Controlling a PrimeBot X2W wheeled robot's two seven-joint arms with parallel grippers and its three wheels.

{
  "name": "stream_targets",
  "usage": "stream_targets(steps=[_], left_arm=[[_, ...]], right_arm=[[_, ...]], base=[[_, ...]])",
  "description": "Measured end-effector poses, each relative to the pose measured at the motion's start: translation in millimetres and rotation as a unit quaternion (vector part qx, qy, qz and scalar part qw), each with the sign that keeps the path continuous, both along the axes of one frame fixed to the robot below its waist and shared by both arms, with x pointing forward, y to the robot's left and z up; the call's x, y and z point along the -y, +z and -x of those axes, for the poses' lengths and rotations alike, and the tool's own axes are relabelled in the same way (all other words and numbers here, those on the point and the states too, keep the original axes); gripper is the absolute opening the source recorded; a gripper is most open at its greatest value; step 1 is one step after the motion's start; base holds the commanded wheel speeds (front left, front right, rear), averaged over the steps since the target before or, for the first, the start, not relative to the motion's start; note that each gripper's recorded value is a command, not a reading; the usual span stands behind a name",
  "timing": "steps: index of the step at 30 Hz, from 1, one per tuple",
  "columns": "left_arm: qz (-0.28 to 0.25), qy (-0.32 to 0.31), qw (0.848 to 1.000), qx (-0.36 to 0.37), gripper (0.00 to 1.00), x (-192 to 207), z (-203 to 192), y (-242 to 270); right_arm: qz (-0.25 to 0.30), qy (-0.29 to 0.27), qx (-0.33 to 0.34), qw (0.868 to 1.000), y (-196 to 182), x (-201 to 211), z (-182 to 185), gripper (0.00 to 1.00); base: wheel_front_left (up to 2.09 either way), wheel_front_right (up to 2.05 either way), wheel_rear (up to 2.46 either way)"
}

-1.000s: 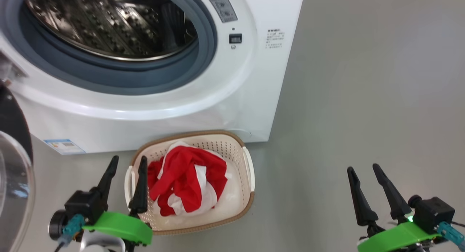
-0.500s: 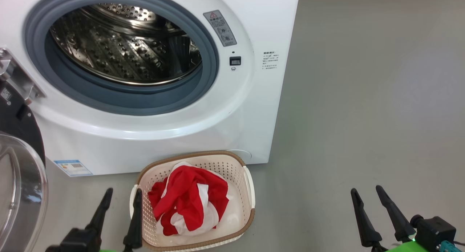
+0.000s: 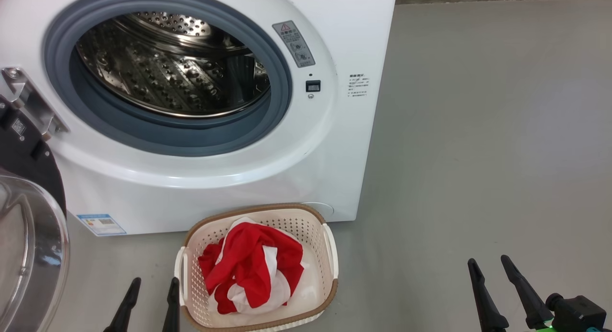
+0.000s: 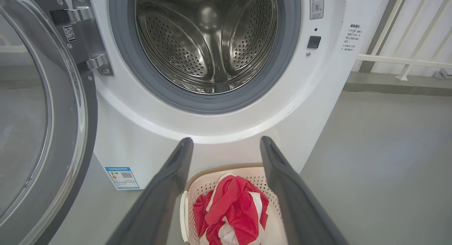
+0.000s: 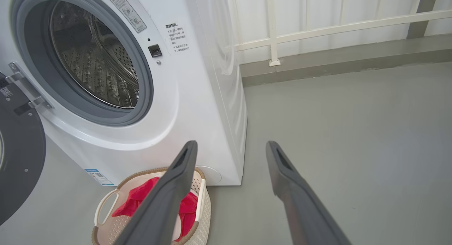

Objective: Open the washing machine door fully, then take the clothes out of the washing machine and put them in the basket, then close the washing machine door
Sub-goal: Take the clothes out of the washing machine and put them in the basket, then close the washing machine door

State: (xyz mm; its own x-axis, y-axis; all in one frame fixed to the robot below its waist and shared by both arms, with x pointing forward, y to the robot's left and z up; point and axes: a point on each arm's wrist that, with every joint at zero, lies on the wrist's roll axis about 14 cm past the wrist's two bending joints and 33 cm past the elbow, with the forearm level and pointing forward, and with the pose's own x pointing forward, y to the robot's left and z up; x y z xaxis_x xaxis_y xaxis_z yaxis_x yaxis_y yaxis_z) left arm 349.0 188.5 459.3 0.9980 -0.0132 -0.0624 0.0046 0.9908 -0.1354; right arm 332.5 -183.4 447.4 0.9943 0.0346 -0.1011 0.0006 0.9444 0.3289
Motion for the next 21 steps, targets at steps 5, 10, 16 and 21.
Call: stream_targets(steps=[5, 10, 16, 21], left_arm=[[-0.001, 0.003, 1.000, 0.002, 1.00, -1.9, 0.6, 1.2], [0.000, 0.003, 1.000, 0.006, 1.00, -2.2, 0.6, 3.5], [0.003, 0.001, 1.000, 0.007, 1.00, -0.3, -0.2, 4.6], [0.004, -0.002, 1.000, 0.007, 1.00, 1.8, -0.9, 4.0]], right_arm=[[0.000, 0.002, -0.001, 1.000, -0.6, -1.2, -1.4, 1.00], [0.000, 0.003, 0.001, 1.000, 0.4, -1.5, -1.4, 1.00], [0.001, 0.004, 0.001, 1.000, 0.5, -1.7, -0.8, 1.00], [0.001, 0.004, 0.000, 1.000, -0.3, -1.6, -0.5, 1.00]], base=[[0.00, 0.00, 0.00], [0.00, 0.00, 0.00], [0.00, 0.00, 0.00], [0.00, 0.00, 0.00]])
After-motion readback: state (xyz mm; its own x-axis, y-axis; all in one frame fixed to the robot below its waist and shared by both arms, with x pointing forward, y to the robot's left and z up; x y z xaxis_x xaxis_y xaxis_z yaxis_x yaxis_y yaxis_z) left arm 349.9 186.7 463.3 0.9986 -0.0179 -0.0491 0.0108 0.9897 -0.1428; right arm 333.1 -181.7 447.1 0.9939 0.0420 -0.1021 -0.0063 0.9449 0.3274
